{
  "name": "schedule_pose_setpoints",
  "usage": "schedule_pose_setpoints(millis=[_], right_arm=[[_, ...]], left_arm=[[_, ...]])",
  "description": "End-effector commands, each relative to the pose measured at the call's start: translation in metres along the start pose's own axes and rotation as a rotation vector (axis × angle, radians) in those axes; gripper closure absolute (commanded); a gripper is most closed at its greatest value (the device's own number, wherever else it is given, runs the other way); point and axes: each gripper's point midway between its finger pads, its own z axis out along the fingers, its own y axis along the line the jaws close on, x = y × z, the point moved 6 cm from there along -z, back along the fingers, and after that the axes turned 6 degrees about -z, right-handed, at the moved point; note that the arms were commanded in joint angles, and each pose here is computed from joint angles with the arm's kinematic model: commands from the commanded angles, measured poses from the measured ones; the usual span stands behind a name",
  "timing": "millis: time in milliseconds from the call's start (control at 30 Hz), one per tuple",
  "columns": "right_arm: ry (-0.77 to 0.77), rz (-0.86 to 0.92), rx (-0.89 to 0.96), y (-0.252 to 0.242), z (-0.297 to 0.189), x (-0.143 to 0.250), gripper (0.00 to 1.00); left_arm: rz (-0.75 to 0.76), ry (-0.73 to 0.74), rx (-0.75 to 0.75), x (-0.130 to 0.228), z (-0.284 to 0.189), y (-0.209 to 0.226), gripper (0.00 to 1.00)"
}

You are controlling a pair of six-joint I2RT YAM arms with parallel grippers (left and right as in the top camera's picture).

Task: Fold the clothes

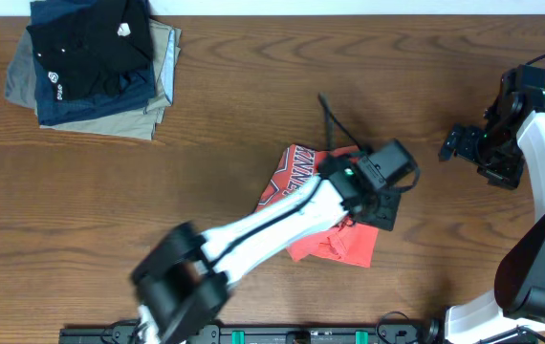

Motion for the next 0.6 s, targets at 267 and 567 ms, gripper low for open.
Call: schedule_pose_setpoints(millis=[267,567], right_arm=[[-0.011,0.003,-0.006,0.0,-0.003,-0.001,0.01],[-0.011,0.003,-0.006,0.0,-0.003,-0.001,0.01]], left_arm=[[-0.186,0.083,-0.364,0.01,-0.078,0.106,0.36],[-0.227,0.25,-0.367,0.038,-0.027,0.134,0.19]])
